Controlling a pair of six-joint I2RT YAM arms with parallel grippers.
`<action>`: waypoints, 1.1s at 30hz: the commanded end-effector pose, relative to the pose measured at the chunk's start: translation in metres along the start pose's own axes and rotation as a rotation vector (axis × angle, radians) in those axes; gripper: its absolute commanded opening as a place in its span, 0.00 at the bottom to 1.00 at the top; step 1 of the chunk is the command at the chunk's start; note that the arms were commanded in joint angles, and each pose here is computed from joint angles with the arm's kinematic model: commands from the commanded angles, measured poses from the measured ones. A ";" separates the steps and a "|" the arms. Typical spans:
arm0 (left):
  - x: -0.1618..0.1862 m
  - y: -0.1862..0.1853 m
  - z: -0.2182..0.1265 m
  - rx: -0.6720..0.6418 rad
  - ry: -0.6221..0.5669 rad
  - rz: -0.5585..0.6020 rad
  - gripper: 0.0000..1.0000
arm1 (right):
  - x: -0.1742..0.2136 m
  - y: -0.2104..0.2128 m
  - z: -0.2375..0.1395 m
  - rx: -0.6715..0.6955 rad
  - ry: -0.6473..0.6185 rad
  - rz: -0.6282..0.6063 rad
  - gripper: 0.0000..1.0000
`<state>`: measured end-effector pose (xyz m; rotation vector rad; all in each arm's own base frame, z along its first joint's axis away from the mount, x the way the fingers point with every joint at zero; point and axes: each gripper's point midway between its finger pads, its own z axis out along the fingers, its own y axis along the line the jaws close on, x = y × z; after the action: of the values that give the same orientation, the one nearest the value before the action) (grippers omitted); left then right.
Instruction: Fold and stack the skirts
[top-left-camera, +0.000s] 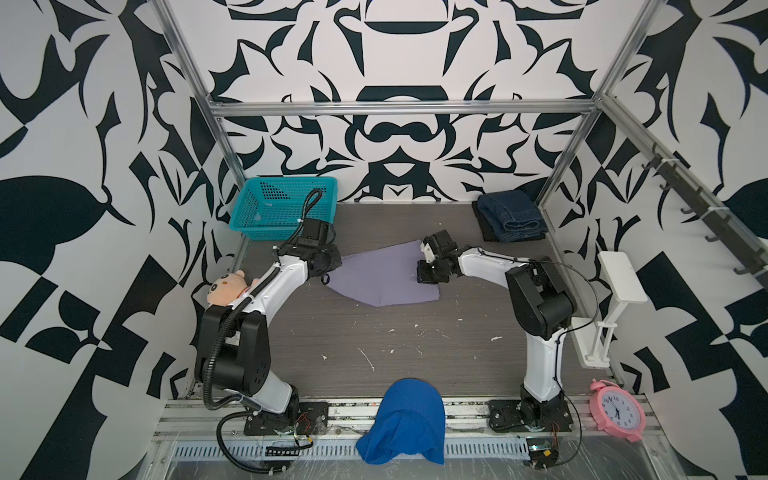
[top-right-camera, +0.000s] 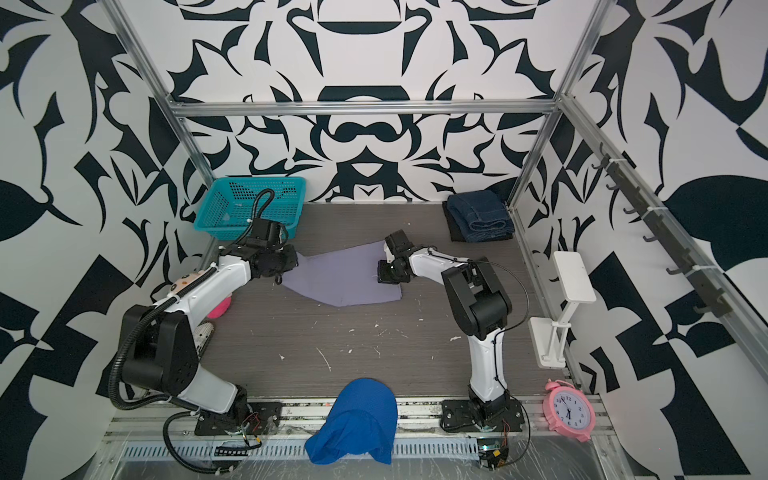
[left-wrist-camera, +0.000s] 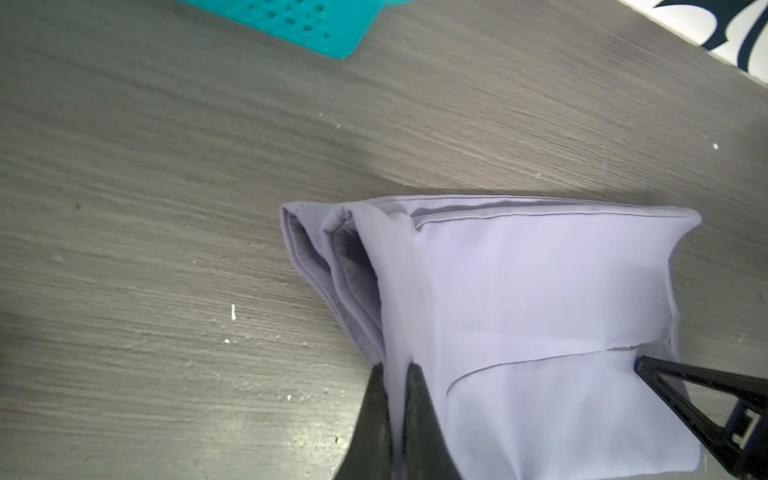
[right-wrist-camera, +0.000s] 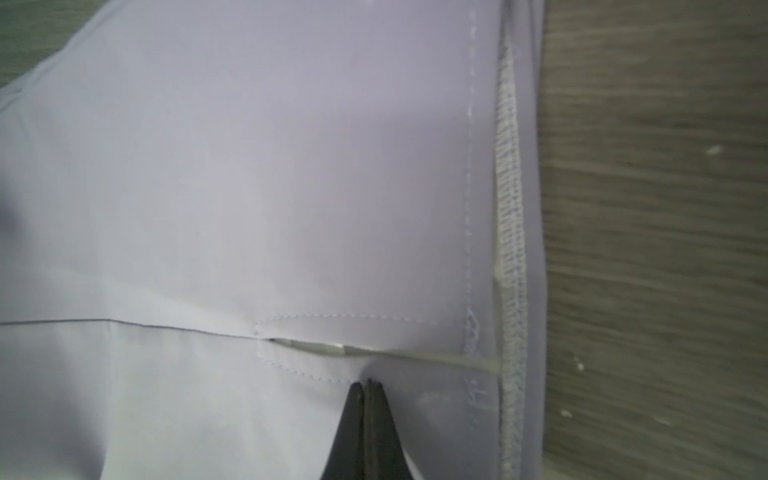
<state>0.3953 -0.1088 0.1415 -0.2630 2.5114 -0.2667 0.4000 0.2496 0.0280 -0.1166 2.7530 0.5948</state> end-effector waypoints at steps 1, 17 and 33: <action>-0.004 -0.009 -0.009 -0.062 -0.006 0.069 0.00 | -0.002 0.002 -0.011 -0.004 -0.025 0.010 0.00; -0.006 -0.128 0.011 0.064 0.026 0.234 0.00 | 0.001 0.011 -0.015 -0.070 -0.040 0.041 0.00; 0.028 -0.180 0.040 0.111 0.106 0.286 0.00 | -0.040 0.033 -0.120 -0.312 -0.265 0.084 0.03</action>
<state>0.4179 -0.2838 0.1221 0.1663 2.6072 -0.2721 0.3933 0.2386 0.1210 -0.0218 2.5145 0.8994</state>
